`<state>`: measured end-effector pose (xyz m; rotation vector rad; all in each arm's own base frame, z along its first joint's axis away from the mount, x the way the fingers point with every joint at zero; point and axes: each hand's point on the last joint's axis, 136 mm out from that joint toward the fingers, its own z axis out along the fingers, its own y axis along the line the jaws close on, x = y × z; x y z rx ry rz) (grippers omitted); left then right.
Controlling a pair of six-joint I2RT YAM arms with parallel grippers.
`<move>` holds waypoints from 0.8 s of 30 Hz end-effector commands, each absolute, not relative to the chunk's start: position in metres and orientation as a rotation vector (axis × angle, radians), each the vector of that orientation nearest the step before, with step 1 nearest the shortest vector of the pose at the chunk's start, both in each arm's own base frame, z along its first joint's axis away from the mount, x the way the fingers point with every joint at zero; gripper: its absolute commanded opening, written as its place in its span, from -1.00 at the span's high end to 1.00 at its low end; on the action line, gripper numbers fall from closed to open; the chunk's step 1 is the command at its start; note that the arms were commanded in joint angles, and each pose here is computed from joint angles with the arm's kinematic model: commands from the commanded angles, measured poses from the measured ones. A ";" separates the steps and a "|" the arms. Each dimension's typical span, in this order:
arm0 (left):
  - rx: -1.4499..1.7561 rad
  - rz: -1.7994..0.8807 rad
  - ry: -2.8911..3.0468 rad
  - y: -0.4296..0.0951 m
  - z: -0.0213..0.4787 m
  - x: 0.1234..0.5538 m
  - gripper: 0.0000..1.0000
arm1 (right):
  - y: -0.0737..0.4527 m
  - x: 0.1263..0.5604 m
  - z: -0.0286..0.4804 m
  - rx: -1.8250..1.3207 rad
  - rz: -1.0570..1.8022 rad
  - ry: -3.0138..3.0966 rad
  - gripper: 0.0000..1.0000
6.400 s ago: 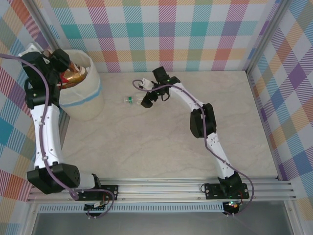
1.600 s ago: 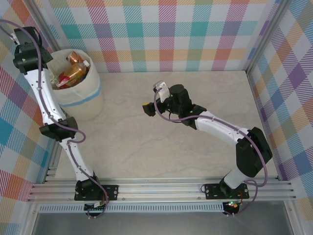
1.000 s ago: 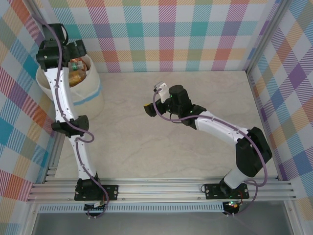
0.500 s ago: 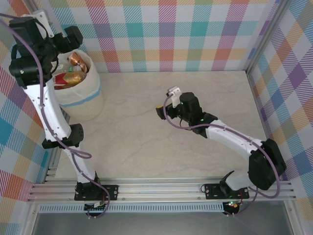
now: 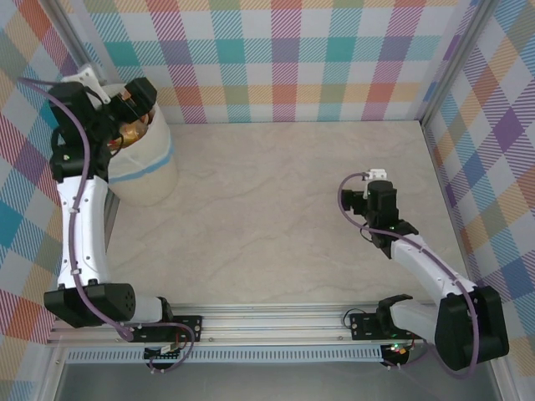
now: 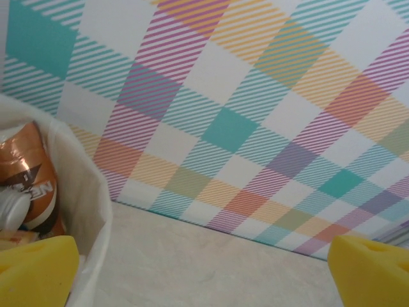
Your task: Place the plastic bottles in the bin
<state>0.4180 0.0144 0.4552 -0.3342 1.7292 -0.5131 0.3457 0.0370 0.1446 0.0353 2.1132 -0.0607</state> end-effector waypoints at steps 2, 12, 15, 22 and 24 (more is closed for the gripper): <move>-0.376 -0.442 1.371 0.033 0.496 0.384 -1.00 | 0.010 0.350 0.132 0.188 -0.026 2.070 -0.99; -0.397 -0.295 1.608 0.030 0.304 0.351 -1.00 | 0.028 0.386 0.113 -0.042 0.078 1.968 -0.99; -0.421 -0.208 1.671 0.038 0.247 0.341 -1.00 | 0.036 0.391 0.110 -0.114 0.099 1.923 -0.99; -0.374 -0.071 1.831 0.043 0.156 0.343 -1.00 | 0.019 0.397 0.091 -0.017 0.126 1.948 -0.99; -0.330 -0.051 1.874 0.039 0.139 0.349 -1.00 | 0.018 0.398 0.092 -0.016 0.124 1.942 -0.99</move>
